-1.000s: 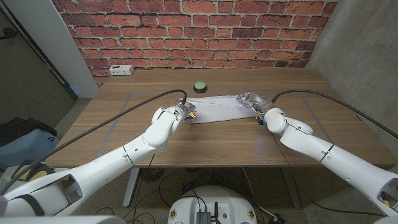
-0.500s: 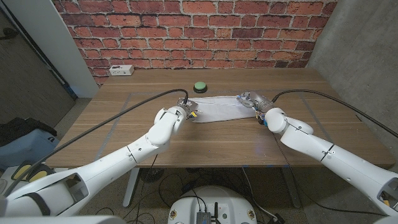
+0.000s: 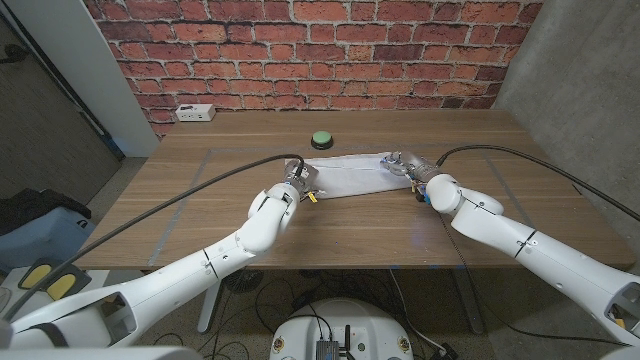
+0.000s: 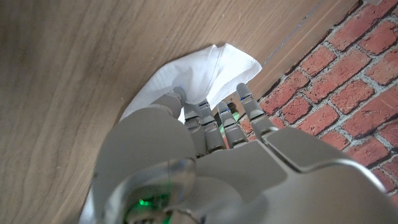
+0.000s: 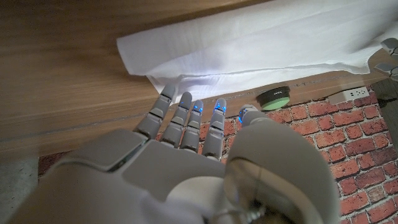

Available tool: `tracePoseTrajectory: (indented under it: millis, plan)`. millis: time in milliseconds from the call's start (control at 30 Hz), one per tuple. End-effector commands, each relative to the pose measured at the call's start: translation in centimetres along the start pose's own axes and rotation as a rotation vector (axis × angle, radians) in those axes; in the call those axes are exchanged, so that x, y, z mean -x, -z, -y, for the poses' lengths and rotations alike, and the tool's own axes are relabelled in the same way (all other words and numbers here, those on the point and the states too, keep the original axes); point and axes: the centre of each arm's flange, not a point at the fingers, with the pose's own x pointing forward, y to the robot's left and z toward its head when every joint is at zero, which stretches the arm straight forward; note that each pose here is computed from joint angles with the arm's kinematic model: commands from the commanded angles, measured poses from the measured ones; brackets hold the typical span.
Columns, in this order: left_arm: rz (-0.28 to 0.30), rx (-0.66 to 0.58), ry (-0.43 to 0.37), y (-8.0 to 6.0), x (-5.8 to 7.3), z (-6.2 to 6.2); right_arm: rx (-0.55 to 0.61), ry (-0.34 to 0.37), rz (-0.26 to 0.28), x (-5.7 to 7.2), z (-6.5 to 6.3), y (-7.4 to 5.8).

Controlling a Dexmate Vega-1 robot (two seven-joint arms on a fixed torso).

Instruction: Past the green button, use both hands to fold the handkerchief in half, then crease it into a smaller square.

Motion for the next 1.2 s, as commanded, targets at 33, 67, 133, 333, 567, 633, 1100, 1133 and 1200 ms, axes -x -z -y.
tracePoseTrajectory:
  millis: [33,67,133,333,567,633,1100,1133,1200]
  plan:
    - [-0.137,-0.103,-0.286,0.9,2.2,-2.6,-0.002,-0.041,0.0,-0.3,-0.6,0.3]
    - [-0.14,-0.1,-0.298,1.0,2.3,-2.7,-0.004,-0.038,0.0,-0.2,-0.6,0.2]
    - [-0.147,-0.095,-0.325,1.1,2.6,-2.8,-0.002,-0.036,0.002,-0.2,-0.6,0.2]
    - [-0.159,-0.079,-0.374,1.3,3.3,-3.1,0.001,-0.032,0.004,-0.1,-0.5,0.2]
    - [-0.163,-0.084,-0.424,1.4,3.9,-3.1,0.028,-0.06,-0.01,-0.2,-0.9,-0.2]
    - [-0.158,-0.086,-0.441,1.5,4.0,-3.0,0.029,-0.063,-0.004,-0.1,-1.2,-0.4]
    - [-0.134,-0.128,-0.509,1.9,3.3,-3.3,0.04,-0.088,0.004,-0.2,-1.8,-1.3]
    - [-0.132,-0.124,-0.504,1.9,3.2,-3.3,0.041,-0.092,0.002,-0.2,-1.8,-1.3]
    - [-0.125,-0.119,-0.486,1.9,3.1,-3.3,0.043,-0.099,-0.003,-0.3,-1.9,-1.2]
